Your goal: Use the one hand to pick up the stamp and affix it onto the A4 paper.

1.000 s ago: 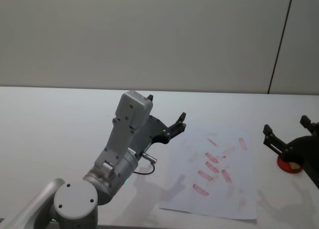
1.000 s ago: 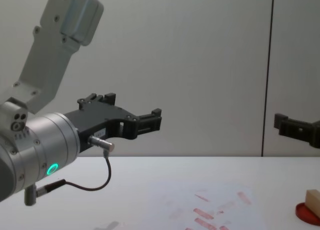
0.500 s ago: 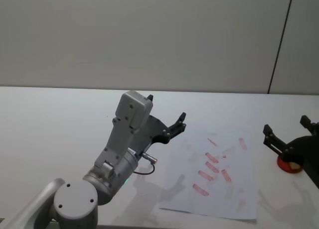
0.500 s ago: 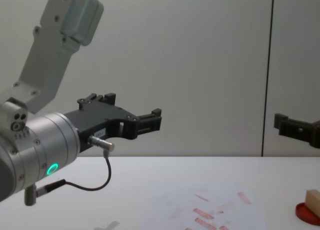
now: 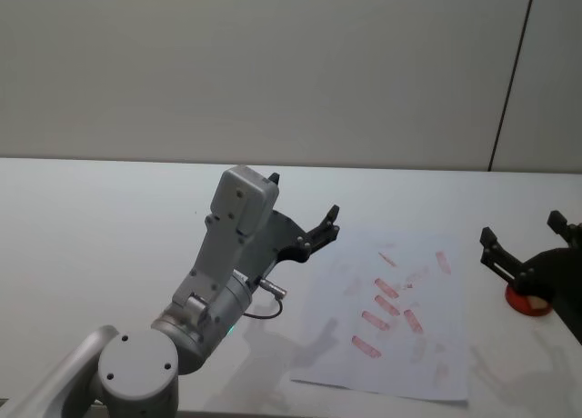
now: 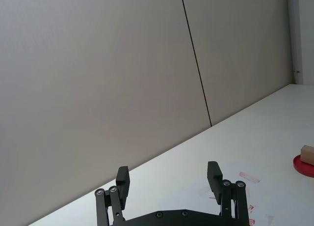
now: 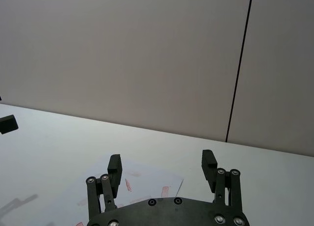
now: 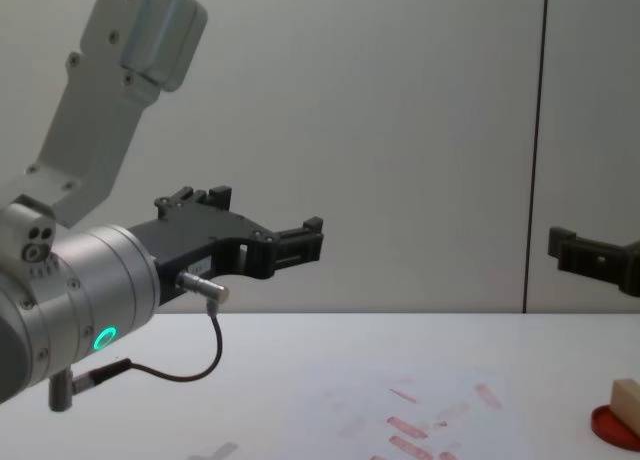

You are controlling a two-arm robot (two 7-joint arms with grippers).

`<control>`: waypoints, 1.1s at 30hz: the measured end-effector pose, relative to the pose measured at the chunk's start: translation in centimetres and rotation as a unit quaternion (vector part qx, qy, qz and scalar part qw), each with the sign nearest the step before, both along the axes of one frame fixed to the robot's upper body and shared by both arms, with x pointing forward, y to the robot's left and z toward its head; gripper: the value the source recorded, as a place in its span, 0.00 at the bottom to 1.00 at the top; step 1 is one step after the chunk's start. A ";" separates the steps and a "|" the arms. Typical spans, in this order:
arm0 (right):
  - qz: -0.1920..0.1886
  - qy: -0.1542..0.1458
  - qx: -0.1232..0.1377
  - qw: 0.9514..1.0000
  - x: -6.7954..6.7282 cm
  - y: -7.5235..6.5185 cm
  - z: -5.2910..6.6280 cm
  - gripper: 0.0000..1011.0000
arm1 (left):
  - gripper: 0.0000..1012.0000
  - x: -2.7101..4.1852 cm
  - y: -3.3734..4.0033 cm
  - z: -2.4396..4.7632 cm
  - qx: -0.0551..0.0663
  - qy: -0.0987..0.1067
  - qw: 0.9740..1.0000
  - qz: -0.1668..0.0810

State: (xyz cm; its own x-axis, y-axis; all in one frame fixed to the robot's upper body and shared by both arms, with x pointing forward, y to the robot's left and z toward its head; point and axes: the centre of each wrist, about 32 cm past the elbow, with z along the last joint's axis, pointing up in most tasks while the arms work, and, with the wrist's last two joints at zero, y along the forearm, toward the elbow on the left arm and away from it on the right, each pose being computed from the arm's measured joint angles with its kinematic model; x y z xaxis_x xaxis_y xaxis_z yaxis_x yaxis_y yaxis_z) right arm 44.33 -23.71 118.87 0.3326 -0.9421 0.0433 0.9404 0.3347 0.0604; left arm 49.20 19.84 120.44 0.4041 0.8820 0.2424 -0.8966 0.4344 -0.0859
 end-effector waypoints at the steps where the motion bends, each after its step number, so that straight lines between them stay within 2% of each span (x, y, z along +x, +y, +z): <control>1: 0.000 0.000 0.000 1.000 0.0 0.0 0.0 0.99 | 0.99 0.00 0.00 0.00 0.000 0.000 1.000 0.000; 16: -0.003 0.005 0.003 1.000 0.0 -0.1 0.0 0.99 | 0.99 0.00 0.00 0.00 0.000 0.000 1.000 0.000; 24: -0.017 0.035 0.012 0.999 0.0 -0.5 -0.1 0.99 | 0.99 0.00 0.00 0.00 0.000 0.000 1.000 0.000; 33: -0.040 0.093 0.022 0.995 0.3 -1.4 0.1 0.99 | 0.99 0.00 0.00 0.00 0.000 0.000 1.000 0.000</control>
State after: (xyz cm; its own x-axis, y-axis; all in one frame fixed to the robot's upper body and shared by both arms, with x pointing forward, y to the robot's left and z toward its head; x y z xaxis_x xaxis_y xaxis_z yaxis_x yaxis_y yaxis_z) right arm 44.67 -25.07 118.98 0.2545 -0.9656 -0.0538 0.9603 0.2589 -0.1035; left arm 49.20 19.84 120.44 0.4040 0.8821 0.2424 -0.8967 0.4343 -0.0859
